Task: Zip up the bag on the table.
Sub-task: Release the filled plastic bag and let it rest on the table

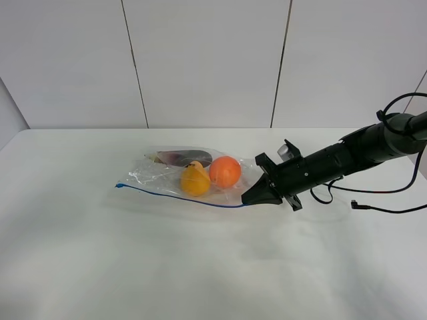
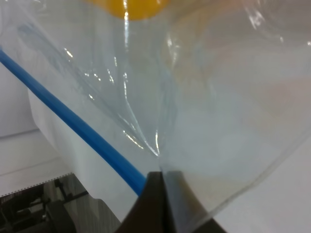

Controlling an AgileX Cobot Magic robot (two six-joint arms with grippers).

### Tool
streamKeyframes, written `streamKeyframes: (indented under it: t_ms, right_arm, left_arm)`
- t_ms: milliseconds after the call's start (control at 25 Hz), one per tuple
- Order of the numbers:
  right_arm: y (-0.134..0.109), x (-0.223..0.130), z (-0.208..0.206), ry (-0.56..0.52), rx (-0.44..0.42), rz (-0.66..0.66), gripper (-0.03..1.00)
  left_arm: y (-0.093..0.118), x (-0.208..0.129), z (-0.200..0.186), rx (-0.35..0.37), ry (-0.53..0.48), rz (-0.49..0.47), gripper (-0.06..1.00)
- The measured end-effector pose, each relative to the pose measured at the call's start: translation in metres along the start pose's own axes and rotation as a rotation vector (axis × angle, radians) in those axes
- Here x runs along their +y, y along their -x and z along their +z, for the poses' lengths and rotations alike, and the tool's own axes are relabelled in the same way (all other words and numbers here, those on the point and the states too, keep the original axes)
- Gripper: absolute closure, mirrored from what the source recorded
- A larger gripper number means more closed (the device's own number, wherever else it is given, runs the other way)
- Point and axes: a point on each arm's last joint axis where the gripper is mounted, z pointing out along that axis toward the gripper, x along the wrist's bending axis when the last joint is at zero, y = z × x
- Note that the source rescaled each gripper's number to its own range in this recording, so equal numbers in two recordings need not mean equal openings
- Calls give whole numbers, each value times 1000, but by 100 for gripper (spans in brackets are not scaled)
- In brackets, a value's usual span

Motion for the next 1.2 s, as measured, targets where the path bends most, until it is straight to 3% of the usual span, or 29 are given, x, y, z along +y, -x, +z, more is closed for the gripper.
streamKeyframes:
  t_ms: [200,360,600,1200]
  right_arm:
    - [0,0,0,0,-4,-1,97]
    - [2,1,0,9,-19,-2,97]
    - [2,1,0,13,-24,-3,97]
    - [2,1,0,11,-26,-3,97]
  left_arm:
    - [-1,-13,-18,58,-7,-26,11]
    - [-3,-21,-19,95,-95,-66,11]
    - [1,-24,-16,43,-102,-122,11]
    - [2,-25,-15,30,-107,-132,11]
